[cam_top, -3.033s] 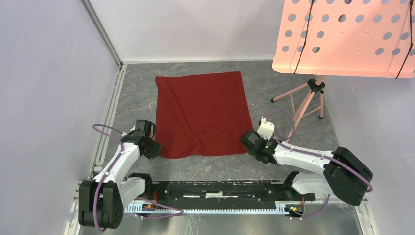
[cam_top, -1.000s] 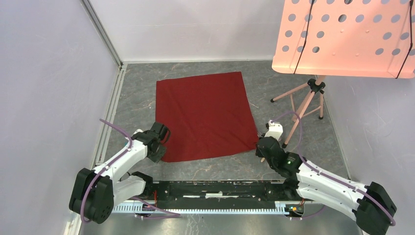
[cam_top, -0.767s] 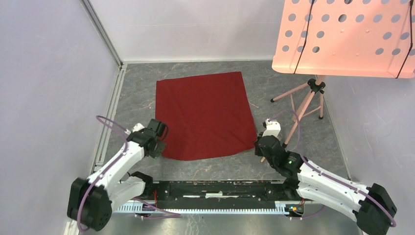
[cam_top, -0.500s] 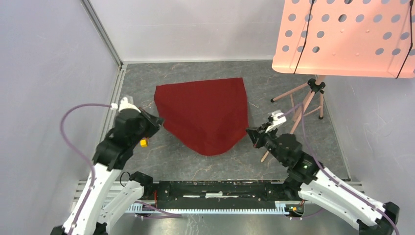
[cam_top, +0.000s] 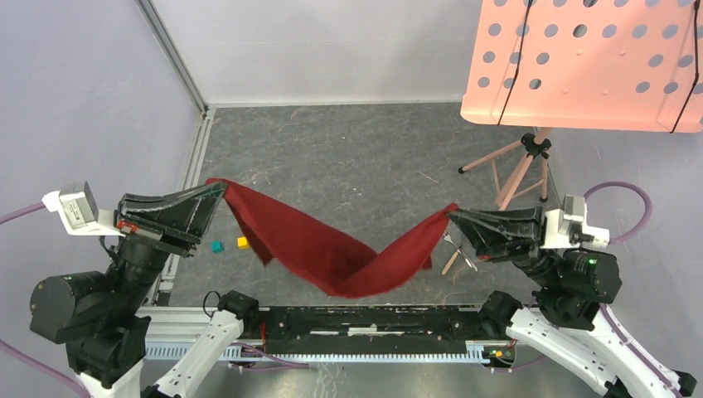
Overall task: Fold the napkin into a case and place the utensils inside
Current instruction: Flatten the napkin at the center of the board.
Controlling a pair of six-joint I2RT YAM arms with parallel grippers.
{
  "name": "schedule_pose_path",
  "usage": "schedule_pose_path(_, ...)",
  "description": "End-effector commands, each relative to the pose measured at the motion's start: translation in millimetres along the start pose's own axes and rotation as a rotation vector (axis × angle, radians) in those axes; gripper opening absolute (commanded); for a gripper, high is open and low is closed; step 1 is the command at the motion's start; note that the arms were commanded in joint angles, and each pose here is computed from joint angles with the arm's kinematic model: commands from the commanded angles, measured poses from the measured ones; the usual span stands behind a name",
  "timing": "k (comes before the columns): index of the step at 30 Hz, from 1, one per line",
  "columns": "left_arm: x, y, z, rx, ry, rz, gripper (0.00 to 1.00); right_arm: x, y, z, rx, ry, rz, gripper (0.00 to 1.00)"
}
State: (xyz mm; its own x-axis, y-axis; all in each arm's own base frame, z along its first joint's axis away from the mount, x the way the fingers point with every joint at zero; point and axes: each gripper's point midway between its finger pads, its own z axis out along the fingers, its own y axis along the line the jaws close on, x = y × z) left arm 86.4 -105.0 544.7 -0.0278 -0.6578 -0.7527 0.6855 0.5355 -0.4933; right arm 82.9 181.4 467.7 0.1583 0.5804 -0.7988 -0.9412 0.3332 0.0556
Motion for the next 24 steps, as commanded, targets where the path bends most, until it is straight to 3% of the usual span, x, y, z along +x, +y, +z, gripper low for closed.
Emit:
schedule_pose_path(1, -1.2, 54.2, 25.6, -0.207, -0.042, 0.076, 0.02, 23.7, -78.9, -9.4, 0.431, 0.033, 0.031, 0.0)
schedule_pose_path(6, 47.8, 205.8, 48.4, -0.857, 0.119, 0.128, 0.02, 82.1, -185.0, -70.6, 1.11, 0.177, -0.065, 0.0)
schedule_pose_path(9, 86.1, 283.0, 66.1, -1.079, 0.239, 0.211, 0.02, 111.1, -220.4, -92.7, 1.311, 0.258, -0.224, 0.0)
schedule_pose_path(14, 148.0, 395.3, 93.8, -1.129, 0.367, 0.133, 0.02, 166.5, -284.8, -96.9, 1.347, 0.362, -0.255, 0.0)
schedule_pose_path(19, 201.5, 465.6, 120.9, -1.048, 0.433, 0.095, 0.02, 222.1, -342.5, -88.5, 1.302, 0.471, -0.304, 0.0)
schedule_pose_path(24, 240.4, 517.8, 139.3, -0.976, 0.516, -0.037, 0.02, 265.2, -388.4, -77.2, 1.192, 0.557, -0.306, 0.0)
